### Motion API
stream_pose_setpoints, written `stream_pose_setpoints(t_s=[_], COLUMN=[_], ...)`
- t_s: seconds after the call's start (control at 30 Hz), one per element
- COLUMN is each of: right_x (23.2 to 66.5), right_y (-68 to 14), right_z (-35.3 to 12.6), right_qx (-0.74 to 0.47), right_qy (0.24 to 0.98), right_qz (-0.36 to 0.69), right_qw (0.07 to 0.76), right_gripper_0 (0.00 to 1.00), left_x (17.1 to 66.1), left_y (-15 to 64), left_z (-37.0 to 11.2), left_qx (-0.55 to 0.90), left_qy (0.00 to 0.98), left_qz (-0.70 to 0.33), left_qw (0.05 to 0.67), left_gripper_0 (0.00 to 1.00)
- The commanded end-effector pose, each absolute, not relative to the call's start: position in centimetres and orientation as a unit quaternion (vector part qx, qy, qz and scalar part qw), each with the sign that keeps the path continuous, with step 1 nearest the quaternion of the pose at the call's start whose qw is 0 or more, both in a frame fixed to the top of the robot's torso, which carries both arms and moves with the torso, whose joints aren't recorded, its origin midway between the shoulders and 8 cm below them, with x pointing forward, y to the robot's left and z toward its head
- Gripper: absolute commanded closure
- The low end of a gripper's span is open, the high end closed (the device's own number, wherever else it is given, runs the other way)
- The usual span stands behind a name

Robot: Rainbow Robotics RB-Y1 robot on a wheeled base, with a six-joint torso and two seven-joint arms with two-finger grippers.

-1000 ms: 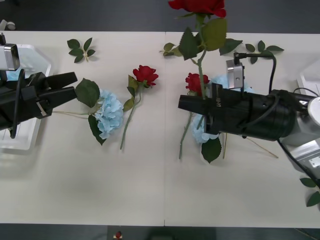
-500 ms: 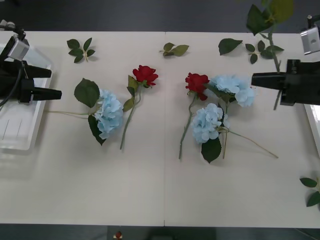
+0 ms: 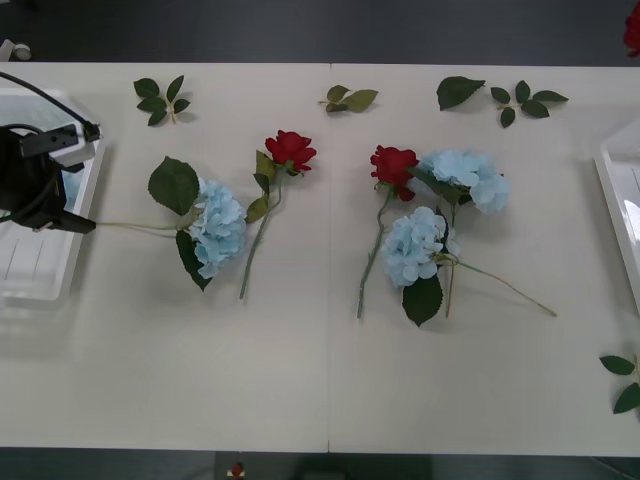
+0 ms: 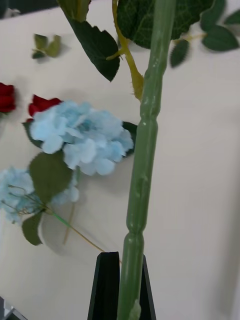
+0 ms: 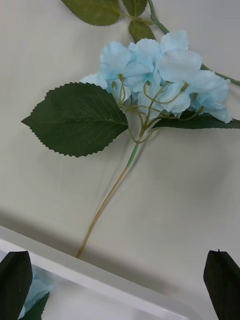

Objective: Put the red flowers into the right box and the blue flowers into the left box

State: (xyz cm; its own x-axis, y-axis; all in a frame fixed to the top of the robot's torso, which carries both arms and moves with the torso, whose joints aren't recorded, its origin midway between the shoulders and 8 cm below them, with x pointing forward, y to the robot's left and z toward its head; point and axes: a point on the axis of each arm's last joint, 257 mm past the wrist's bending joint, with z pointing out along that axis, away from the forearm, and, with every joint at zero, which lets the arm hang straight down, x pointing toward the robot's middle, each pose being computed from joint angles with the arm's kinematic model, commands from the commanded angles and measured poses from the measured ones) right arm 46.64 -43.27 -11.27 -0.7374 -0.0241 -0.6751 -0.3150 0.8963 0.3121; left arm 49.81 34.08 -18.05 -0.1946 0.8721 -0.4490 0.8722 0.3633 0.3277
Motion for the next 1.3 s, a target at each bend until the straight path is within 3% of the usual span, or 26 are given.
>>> stream_pose_setpoints(t_s=[0.03,0.2,0.47,1.3], right_x=[46.0,44.4,44.0,45.2], right_y=[-48.4,-54.6,-60.1,-64.0], right_z=[-11.2,-13.5,-15.4,-20.4], right_qx=[-0.020,0.025,0.052,0.061], right_qy=[0.934,0.953,0.955,0.944], right_qz=[0.158,0.083,0.011,-0.066], right_qw=[0.321,0.289,0.291,0.317], right_gripper_0=[1.00,1.00,1.00,1.00], left_x=[51.2,52.2,53.4,55.1], left_y=[33.8,33.2,32.0,26.4], left_z=[-18.5,-21.0,-23.0,-27.8], left_qx=[0.586,0.582,0.576,0.563], left_qy=[0.755,0.759,0.761,0.765], left_qz=[0.041,0.051,0.052,0.030], left_qw=[0.291,0.288,0.295,0.310], left_gripper_0=[0.00,0.00,0.00,0.00])
